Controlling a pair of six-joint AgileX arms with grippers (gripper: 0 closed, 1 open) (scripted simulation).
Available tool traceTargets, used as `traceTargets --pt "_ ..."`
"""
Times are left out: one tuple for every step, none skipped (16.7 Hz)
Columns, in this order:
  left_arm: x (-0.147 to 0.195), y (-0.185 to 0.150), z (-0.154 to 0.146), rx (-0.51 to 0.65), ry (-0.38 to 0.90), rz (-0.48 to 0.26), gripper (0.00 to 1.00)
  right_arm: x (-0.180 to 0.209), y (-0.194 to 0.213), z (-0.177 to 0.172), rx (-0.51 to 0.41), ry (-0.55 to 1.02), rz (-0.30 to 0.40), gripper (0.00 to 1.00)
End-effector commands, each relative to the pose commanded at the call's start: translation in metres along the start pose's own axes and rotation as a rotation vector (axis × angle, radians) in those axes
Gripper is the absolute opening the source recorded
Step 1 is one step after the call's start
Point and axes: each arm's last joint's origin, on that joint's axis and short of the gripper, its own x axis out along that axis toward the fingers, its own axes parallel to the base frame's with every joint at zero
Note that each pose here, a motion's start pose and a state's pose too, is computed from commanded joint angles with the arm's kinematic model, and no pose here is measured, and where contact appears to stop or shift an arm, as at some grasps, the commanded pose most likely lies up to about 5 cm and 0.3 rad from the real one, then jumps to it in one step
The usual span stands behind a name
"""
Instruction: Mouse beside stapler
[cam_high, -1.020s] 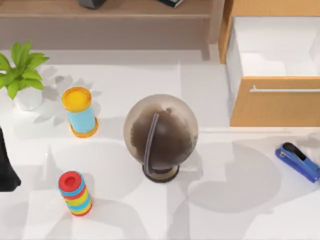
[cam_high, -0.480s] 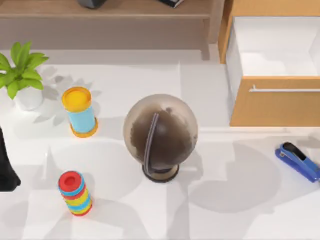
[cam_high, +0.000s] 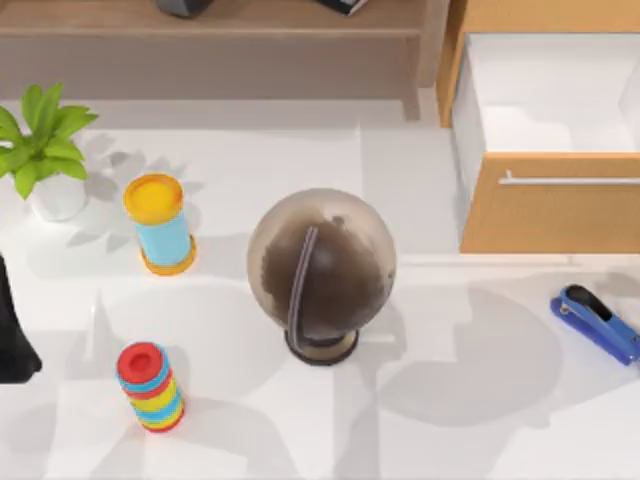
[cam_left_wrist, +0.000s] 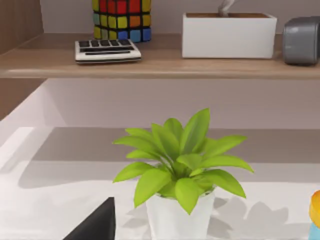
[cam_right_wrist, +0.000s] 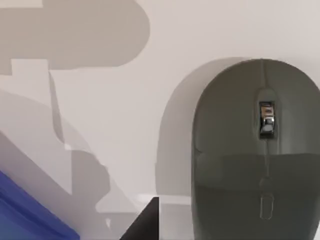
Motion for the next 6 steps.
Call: traceTargets --pt "0.0 0.0 0.0 0.0 0.0 0.0 1.0 0.0 0.0 0.0 0.0 0.0 0.0 1.0" --pt "0.0 0.0 0.0 0.0 0.0 0.0 1.0 0.0 0.0 0.0 0.0 0.0 0.0 1.0" --pt "0.0 0.0 0.0 0.0 0.0 0.0 1.0 0.0 0.0 0.0 0.0 0.0 0.0 1.0" --pt "0.0 0.0 0.0 0.0 0.0 0.0 1.0 0.0 0.0 0.0 0.0 0.0 0.0 1.0" --pt "0.0 0.0 0.0 0.0 0.0 0.0 1.0 0.0 0.0 0.0 0.0 0.0 0.0 1.0" --pt "0.0 0.0 0.0 0.0 0.0 0.0 1.0 0.0 0.0 0.0 0.0 0.0 0.0 1.0"
